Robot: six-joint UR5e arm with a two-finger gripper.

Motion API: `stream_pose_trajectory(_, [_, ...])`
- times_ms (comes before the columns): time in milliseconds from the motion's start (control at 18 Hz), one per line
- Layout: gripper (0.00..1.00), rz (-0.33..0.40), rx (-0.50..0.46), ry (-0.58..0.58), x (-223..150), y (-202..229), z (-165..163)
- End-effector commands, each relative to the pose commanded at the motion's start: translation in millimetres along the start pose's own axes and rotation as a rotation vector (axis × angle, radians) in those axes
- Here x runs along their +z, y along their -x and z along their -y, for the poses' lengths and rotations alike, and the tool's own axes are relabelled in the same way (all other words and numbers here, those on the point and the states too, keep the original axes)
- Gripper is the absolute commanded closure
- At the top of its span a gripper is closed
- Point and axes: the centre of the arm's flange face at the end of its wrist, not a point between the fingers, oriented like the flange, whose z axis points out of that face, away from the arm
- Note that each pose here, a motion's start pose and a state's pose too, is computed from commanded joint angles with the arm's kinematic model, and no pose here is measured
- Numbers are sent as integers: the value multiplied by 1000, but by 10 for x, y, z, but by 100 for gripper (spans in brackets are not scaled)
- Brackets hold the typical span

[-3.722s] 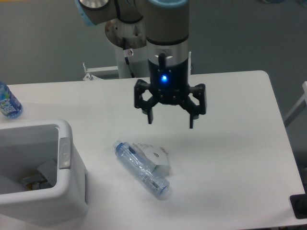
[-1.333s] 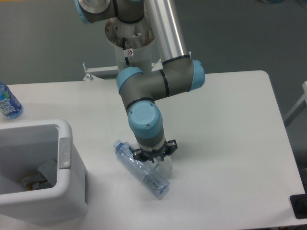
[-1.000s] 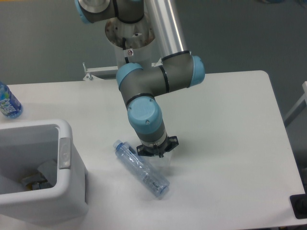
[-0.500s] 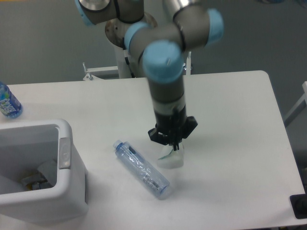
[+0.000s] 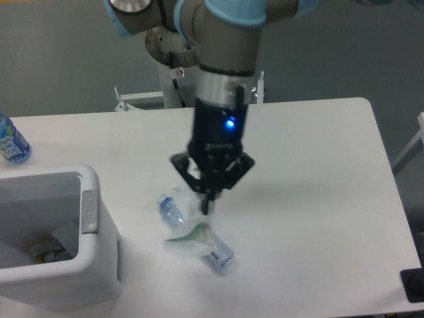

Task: Place the trash in the trash can
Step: 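Lift the wrapper and carry it over the white trash bin, then open the gripper to drop the wrapper into the bin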

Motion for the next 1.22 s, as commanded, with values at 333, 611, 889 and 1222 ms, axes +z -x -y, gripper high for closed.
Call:
stream_pose_trajectory(333, [100,-138,15,24,-13,-691,-155])
stream_pose_trajectory(611, [100,-193,52,61,102,-1037,-336])
stream_pose_trajectory(889, [0,-213,124,80,372,-1148,-423])
stream_pose_trajectory(1222, [0,-201,112,69,342,-1073,-377])
